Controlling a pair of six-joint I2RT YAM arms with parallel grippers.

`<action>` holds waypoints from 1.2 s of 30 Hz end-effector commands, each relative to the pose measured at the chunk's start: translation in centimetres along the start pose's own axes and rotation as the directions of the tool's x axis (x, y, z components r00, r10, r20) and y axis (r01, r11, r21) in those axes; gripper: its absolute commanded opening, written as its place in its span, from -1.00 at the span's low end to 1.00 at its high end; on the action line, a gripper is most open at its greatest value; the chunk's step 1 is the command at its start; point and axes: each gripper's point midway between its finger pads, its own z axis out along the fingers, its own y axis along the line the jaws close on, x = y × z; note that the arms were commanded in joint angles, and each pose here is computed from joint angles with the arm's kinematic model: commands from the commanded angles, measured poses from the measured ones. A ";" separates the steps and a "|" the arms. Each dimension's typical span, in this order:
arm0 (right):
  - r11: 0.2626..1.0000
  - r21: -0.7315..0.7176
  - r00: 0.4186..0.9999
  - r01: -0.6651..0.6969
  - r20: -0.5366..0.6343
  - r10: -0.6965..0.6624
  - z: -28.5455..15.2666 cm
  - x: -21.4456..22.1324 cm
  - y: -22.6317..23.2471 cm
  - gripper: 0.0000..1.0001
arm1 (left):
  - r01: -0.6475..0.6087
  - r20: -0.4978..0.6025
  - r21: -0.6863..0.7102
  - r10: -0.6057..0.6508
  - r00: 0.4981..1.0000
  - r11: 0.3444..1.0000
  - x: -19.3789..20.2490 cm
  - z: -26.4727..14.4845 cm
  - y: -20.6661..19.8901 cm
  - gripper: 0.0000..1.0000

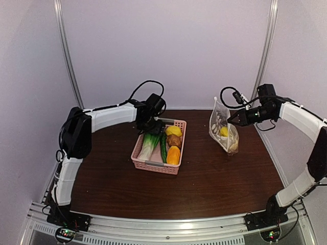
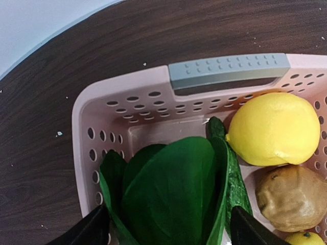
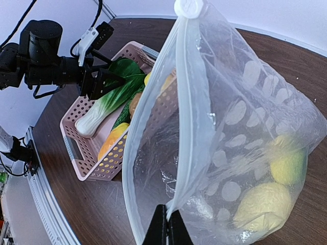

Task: Place the food in the zip-top bag and seal the zipper
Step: Pick up the fake vegetable from the bin, then place the fake vegetable in the zipper food storage bag.

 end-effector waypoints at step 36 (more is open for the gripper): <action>0.997 0.073 1.000 -0.011 -0.013 0.012 -2.1 -1.8 0.7 -1.00 | -0.227 0.640 0.566 -0.249 0.727 0.793 -11.6 -28.6 -3.8 -1.00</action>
